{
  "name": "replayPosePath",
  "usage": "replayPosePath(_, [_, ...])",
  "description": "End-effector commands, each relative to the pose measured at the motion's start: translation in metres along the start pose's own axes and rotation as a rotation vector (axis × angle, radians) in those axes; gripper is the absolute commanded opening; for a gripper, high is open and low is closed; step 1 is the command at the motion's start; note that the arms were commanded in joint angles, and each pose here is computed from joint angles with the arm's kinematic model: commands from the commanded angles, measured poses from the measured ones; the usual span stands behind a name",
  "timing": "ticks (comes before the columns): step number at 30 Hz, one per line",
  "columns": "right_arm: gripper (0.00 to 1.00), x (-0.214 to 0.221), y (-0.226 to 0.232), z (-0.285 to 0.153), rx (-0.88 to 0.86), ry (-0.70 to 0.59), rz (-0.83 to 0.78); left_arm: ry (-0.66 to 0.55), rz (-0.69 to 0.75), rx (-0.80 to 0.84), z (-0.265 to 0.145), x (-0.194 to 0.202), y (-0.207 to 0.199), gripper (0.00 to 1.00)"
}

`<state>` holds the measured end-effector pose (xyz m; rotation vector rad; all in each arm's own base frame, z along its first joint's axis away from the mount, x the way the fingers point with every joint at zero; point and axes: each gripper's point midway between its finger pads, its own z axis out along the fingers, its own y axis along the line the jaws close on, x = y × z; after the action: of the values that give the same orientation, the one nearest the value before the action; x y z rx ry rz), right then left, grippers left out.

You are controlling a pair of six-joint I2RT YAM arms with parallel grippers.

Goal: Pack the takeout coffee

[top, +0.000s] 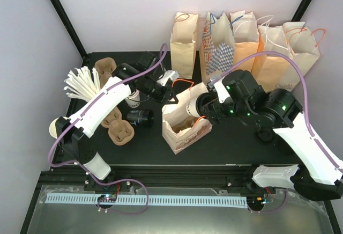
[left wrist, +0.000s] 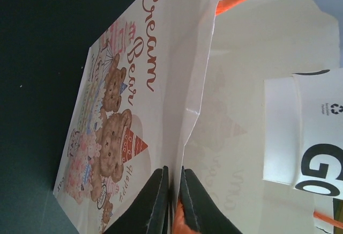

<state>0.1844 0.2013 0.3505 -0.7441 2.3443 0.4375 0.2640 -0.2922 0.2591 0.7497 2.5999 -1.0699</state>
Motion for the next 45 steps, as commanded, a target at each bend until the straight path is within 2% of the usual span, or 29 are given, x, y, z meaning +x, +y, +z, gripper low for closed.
replayPosePath(1, [0.62,0.002,-0.006,0.0,0.039,0.001,-0.027,-0.077,0.062,0.019,-0.014,-0.02,-0.015,0.1])
replayPosePath(6, [0.61,-0.001,-0.007,0.02,0.068,0.069,-0.018,-0.101,0.144,0.075,-0.021,-0.023,-0.036,0.1])
replayPosePath(11, [0.6,-0.008,-0.008,0.043,0.108,0.146,0.001,-0.128,0.193,0.057,-0.024,-0.025,-0.048,0.1])
replayPosePath(17, [0.6,-0.012,-0.005,0.049,0.102,0.144,0.027,-0.166,0.231,0.034,-0.03,-0.028,-0.054,0.09])
replayPosePath(23, [0.59,0.017,-0.025,0.07,0.19,0.168,0.026,-0.187,0.248,0.054,-0.034,-0.029,-0.06,0.08])
replayPosePath(28, [0.59,0.045,-0.027,0.079,0.187,0.204,0.075,-0.228,0.277,0.025,-0.042,-0.032,-0.063,0.07])
replayPosePath(39, [0.59,0.067,-0.03,0.096,0.199,0.147,0.072,-0.293,0.375,-0.016,-0.036,-0.022,-0.083,0.05])
replayPosePath(45, [0.56,0.088,-0.041,0.103,0.309,0.136,0.107,-0.364,0.371,-0.033,-0.036,-0.013,-0.084,0.04])
